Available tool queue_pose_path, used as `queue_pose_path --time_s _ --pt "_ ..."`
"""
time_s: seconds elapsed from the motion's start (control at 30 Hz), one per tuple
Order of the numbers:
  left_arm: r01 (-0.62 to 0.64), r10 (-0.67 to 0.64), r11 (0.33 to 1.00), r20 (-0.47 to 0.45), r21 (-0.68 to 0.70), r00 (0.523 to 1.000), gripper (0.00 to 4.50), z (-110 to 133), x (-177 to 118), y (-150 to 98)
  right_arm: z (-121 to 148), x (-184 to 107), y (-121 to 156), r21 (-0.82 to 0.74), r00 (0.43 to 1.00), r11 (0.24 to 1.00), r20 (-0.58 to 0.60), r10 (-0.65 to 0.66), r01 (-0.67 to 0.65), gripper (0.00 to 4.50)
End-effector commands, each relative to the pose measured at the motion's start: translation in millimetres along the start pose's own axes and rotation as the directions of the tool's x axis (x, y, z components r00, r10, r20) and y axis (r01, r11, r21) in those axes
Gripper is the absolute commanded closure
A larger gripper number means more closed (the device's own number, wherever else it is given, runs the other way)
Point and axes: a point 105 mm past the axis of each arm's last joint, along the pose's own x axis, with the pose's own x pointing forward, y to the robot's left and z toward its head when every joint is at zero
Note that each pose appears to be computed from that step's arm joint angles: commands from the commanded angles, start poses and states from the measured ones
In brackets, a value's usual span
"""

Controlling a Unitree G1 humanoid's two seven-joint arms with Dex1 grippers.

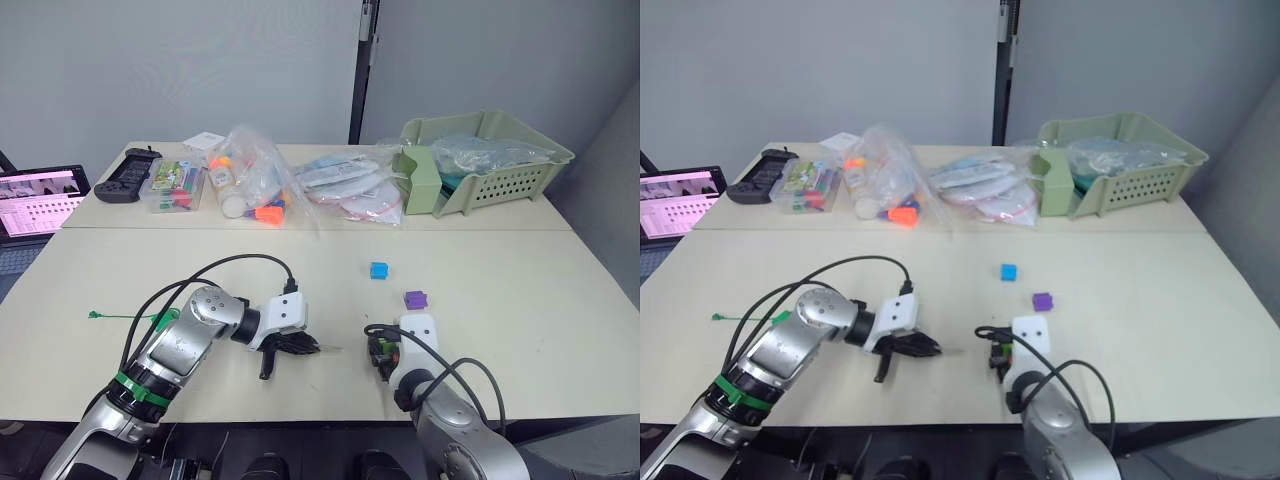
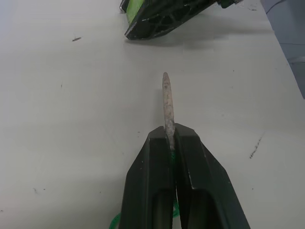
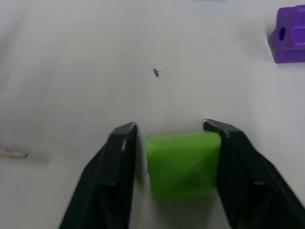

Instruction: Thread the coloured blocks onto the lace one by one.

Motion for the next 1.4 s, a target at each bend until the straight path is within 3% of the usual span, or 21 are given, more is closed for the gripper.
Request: queue_pose_path --time_s 0.03,0.13,0.2,0.3,0.4,0.5,0.67,0.73,0.87,0.97,1.3,1.4 --pt "-0.024 0.023 0.999 0.025 0.035 0.999 4.50 10 -8 2 31 -14 0 -0.041 0.990 0.997 0.124 0.068 -0.064 0.98" --pt "-0.029 0.029 0.999 0.023 0.033 0.999 4.50 9 -9 1 47 -26 2 -0.122 0.971 0.979 0.158 0.179 -0.160 0.02" --pt "-0.031 0.031 0.999 0.023 0.031 0.999 4.50 8 -9 1 54 -33 5 -0.193 0.946 0.948 0.154 0.284 -0.253 0.02" --pt "-0.035 0.034 0.999 0.024 0.027 0.999 4.50 8 -9 1 61 -50 13 -0.304 0.816 0.783 0.032 0.577 -0.542 0.02" --pt "-0.031 0.030 0.999 0.026 0.026 0.999 4.50 8 -9 0 57 -51 1 -0.382 0.685 0.593 -0.171 0.709 -0.709 0.02" --pt "-0.029 0.028 0.999 0.026 0.028 0.999 4.50 9 -9 1 55 -38 -18 -0.436 0.620 0.473 -0.303 0.724 -0.765 0.02" --pt "-0.029 0.029 0.999 0.028 0.027 0.999 4.50 11 -10 -2 35 -15 -39 -0.479 0.579 0.365 -0.445 0.683 -0.799 0.02" --pt "-0.032 0.031 0.999 0.027 0.023 0.999 4.50 11 -10 -4 30 -8 -42 -0.483 0.570 0.345 -0.468 0.675 -0.805 0.02" --pt "-0.039 0.038 0.999 0.023 0.010 0.999 4.50 9 -11 -7 25 12 -48 -0.493 0.601 0.375 -0.461 0.653 -0.785 0.02" --pt "-0.042 0.042 0.999 0.021 0.005 0.999 4.50 9 -11 -7 19 14 -48 -0.483 0.584 0.358 -0.481 0.654 -0.799 0.02" --pt "-0.042 0.042 0.999 0.018 0.008 0.999 4.50 8 -12 -8 14 18 -51 -0.461 0.575 0.363 -0.499 0.649 -0.810 3.20" --pt "-0.041 0.041 0.999 0.020 0.013 0.999 4.50 10 -11 -8 15 20 -45 -0.460 0.575 0.367 -0.483 0.660 -0.808 3.24"
